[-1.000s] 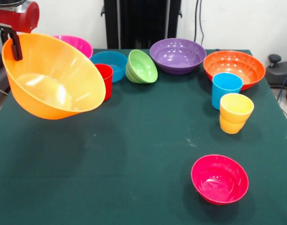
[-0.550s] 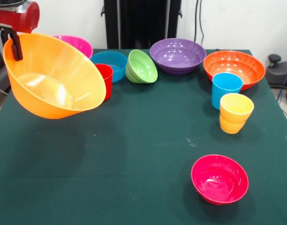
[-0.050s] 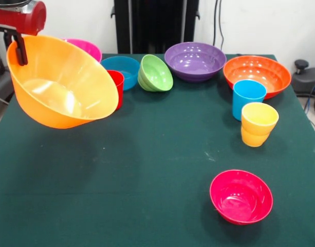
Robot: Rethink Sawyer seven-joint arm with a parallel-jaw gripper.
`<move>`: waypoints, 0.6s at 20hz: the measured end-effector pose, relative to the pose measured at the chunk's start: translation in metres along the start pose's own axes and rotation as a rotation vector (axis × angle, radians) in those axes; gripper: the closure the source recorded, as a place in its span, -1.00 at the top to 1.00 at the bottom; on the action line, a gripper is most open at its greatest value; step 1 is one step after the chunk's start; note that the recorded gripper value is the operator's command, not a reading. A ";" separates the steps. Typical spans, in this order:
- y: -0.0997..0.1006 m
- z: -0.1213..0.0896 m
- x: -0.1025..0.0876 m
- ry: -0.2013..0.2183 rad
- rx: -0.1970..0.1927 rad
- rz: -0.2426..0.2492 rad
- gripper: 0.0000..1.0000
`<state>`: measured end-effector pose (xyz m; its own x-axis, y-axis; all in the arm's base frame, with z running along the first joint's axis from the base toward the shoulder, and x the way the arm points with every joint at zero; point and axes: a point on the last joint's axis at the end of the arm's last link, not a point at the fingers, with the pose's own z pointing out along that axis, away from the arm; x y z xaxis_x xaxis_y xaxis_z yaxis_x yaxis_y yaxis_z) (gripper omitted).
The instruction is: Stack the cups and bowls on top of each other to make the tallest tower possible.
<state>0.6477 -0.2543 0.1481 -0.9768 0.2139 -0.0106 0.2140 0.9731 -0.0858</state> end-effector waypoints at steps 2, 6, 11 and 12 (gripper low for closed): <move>0.001 0.001 0.001 0.002 -0.001 -0.002 -1.00; 0.002 0.001 0.003 0.006 -0.002 -0.004 -1.00; 0.003 0.003 0.005 0.011 -0.003 -0.007 -1.00; 0.004 0.003 0.006 0.012 -0.003 -0.008 -1.00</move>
<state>0.6428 -0.2496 0.1450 -0.9784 0.2069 0.0021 0.2060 0.9750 -0.0827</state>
